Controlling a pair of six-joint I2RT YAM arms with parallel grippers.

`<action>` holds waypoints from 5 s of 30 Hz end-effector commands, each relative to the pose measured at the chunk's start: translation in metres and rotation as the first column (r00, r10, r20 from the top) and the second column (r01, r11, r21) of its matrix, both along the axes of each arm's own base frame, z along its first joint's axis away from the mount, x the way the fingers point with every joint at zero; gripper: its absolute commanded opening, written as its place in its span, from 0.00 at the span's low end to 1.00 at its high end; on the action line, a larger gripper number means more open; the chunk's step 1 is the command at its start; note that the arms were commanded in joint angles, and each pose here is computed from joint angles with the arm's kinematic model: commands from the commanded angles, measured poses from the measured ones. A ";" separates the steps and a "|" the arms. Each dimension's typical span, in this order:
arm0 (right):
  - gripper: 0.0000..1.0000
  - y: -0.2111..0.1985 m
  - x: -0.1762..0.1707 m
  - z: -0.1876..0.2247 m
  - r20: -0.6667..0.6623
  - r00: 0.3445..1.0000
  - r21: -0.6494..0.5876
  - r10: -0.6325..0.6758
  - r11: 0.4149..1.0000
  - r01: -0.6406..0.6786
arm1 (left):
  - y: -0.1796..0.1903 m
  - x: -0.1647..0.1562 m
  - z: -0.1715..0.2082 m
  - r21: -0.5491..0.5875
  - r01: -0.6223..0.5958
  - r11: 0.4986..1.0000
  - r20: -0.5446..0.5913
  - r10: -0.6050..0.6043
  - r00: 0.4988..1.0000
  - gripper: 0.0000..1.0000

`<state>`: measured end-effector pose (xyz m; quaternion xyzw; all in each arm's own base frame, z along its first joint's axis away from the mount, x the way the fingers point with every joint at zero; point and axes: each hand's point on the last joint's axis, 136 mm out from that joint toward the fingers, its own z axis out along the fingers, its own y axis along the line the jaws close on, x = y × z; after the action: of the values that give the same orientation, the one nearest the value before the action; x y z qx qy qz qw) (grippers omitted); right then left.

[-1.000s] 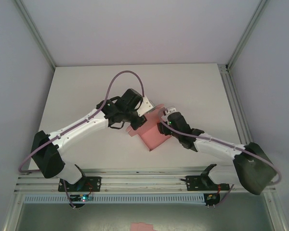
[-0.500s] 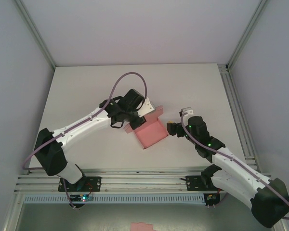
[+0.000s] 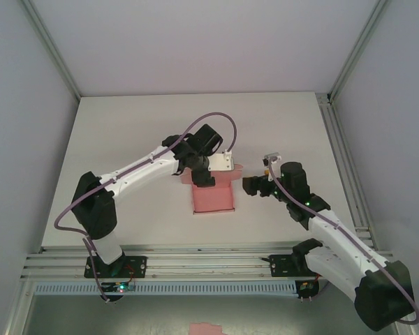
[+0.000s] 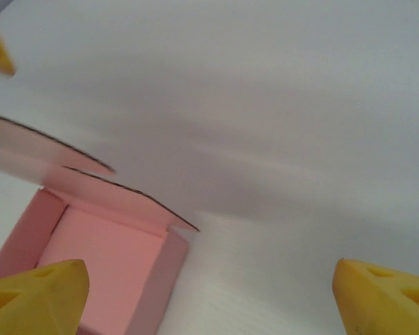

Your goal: Assemble paper box

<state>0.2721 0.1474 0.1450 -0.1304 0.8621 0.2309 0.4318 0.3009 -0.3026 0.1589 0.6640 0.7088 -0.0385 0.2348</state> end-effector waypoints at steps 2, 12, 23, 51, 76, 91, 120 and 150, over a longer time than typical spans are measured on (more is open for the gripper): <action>0.90 0.026 0.003 0.037 0.096 0.972 -0.037 0.212 0.977 -0.210 | 0.022 -0.008 0.025 0.012 -0.036 0.999 0.049 0.036 0.998 1.00; 0.84 0.046 0.000 0.016 -0.013 0.814 -0.291 0.580 0.777 -0.558 | 0.101 -0.025 -0.006 -0.141 -0.451 0.881 -0.155 0.430 0.889 1.00; 0.53 0.058 0.022 -0.005 -0.095 0.724 -0.301 0.683 0.673 -0.675 | 0.074 -0.012 -0.021 -0.165 -0.391 0.905 -0.219 0.353 0.910 0.69; 0.00 0.066 0.113 0.064 0.042 0.970 0.100 -0.238 0.967 0.233 | 0.062 0.105 0.023 -0.377 -0.878 0.295 -0.326 0.844 0.425 0.00; 0.00 0.101 0.118 -0.019 -0.138 0.920 0.233 -0.366 0.891 0.390 | 0.052 0.146 -0.015 -0.341 -0.891 -0.301 -0.664 0.748 0.002 0.04; 0.00 0.084 0.082 -0.064 -0.040 0.957 0.061 -0.287 0.955 0.289 | 0.039 0.087 -0.082 -0.431 -0.902 0.019 -0.609 0.731 0.306 0.10; 0.00 0.087 0.043 -0.111 0.042 0.998 -0.239 -0.038 0.970 0.047 | 0.128 0.038 0.005 -0.252 -0.966 -0.058 -0.548 0.831 0.093 1.00; 0.95 0.084 -0.017 -0.040 0.065 0.956 -0.094 0.287 0.955 -0.280 | 0.088 0.081 -0.140 -0.031 -0.994 0.109 -0.709 0.698 0.099 0.67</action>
<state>0.2750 0.2390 0.1168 -0.2727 0.8117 0.2351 0.4599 0.3990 -0.2284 0.0603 -0.0315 0.9310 -0.2913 0.2176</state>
